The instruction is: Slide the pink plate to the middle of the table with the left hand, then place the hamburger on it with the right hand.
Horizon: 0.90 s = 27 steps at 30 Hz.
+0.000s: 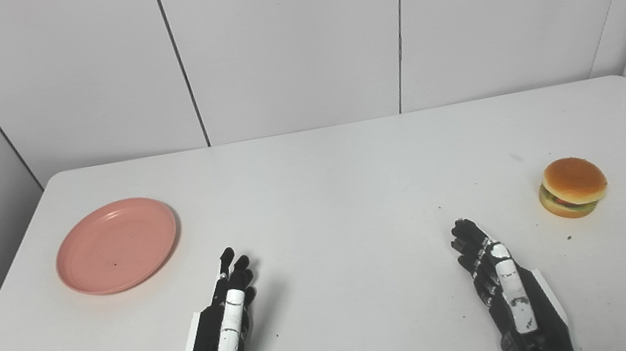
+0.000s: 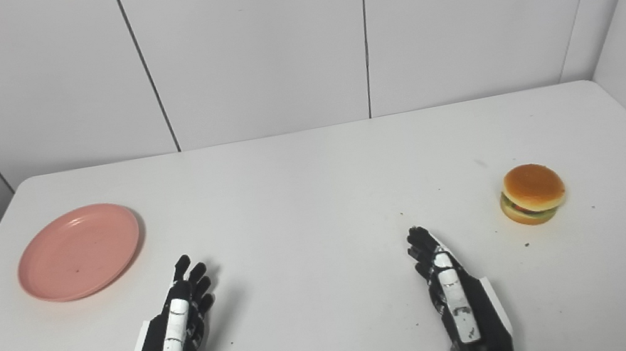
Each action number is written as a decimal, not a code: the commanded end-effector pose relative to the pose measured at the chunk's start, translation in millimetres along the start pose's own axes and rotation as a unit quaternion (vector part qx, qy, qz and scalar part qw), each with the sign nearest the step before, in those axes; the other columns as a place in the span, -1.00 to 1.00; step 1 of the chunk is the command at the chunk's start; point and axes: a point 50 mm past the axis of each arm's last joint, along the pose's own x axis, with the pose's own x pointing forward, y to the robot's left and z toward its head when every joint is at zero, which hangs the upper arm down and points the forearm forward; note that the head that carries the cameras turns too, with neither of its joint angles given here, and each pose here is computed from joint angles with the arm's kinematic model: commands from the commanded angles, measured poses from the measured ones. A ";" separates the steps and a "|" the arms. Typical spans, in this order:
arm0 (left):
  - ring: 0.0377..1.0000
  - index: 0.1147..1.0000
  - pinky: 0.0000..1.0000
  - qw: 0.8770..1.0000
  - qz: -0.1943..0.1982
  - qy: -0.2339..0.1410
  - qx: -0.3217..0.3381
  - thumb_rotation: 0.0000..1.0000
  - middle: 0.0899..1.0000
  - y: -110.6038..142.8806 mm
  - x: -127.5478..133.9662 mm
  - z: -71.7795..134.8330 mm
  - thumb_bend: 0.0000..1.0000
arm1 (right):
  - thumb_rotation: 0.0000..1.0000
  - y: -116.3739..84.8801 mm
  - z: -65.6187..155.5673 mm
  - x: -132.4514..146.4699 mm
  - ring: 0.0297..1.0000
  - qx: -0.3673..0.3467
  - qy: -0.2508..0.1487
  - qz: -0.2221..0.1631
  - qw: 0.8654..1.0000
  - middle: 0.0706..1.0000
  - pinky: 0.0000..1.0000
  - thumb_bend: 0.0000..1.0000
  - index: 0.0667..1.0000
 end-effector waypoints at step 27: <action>0.99 0.98 1.00 1.000 -0.008 0.007 0.008 0.72 0.95 8.2 -13.2 -2.5 0.69 | 0.84 -7.1 2.4 -12.3 0.87 -0.019 -0.009 0.009 1.000 0.81 0.99 0.72 0.74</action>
